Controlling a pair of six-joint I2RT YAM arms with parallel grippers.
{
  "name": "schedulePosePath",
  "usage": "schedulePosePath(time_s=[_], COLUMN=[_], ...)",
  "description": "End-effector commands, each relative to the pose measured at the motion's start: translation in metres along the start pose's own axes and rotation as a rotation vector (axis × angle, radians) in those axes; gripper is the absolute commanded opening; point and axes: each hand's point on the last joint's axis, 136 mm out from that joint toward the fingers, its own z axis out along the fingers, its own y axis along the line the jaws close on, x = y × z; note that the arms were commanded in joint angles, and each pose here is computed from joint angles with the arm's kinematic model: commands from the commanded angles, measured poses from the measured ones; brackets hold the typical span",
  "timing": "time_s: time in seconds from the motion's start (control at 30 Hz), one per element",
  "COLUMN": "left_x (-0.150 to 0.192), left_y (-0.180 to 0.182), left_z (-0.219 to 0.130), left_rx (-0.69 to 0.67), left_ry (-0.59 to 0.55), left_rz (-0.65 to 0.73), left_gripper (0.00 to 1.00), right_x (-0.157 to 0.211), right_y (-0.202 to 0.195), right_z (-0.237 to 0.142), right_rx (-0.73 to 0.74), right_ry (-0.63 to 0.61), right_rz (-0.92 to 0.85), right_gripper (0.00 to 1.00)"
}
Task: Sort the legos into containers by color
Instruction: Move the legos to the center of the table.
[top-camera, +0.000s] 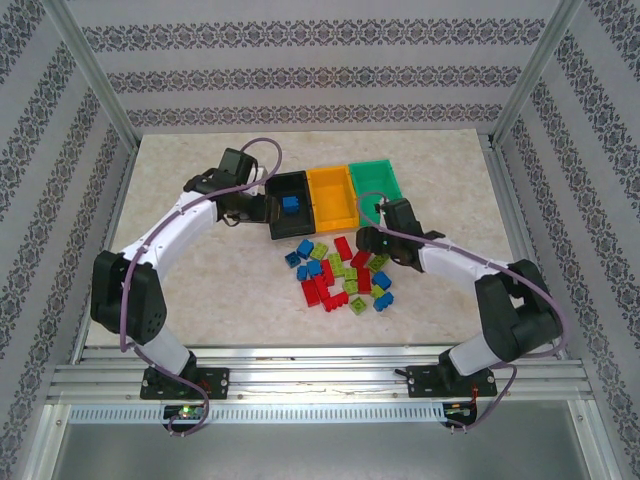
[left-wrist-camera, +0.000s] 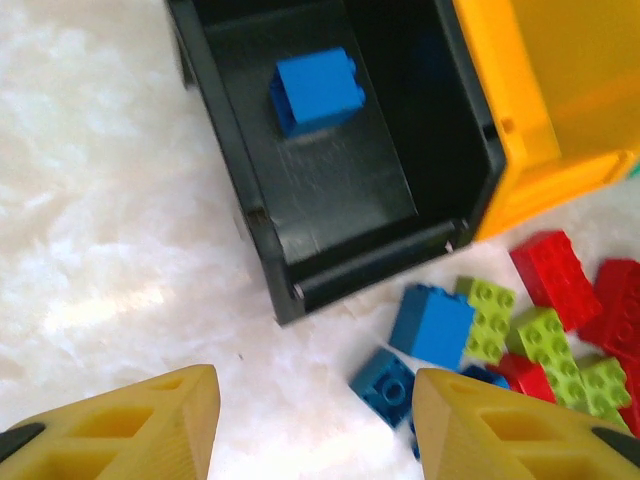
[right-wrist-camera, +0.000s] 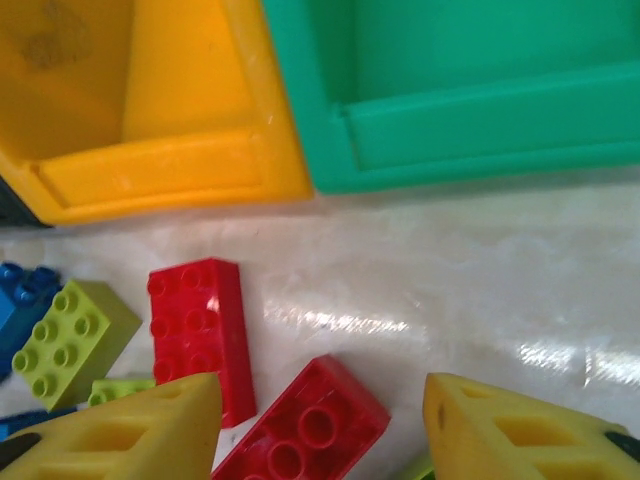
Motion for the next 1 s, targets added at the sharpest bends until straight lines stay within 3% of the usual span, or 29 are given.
schedulePosePath(time_s=[0.0, 0.2, 0.43, 0.97], left_x=[0.0, -0.007, 0.004, 0.018], left_y=[-0.02, -0.019, -0.003, -0.005], left_z=[-0.027, -0.02, -0.006, 0.008], left_rx=[0.088, 0.1, 0.127, 0.169], left_ry=[0.044, 0.021, 0.031, 0.069], left_rz=[0.027, 0.051, -0.019, -0.036], left_gripper=[0.54, 0.54, 0.54, 0.54], right_x=[0.036, 0.044, 0.037, 0.045], right_y=[-0.012, 0.0, 0.015, -0.031], right_z=[-0.007, 0.001, 0.009, 0.012], right_rx=[0.071, 0.029, 0.068, 0.303], right_ry=[0.187, 0.246, 0.26, 0.345], right_rz=[-0.003, 0.027, -0.035, -0.093], right_gripper=[0.55, 0.55, 0.56, 0.57])
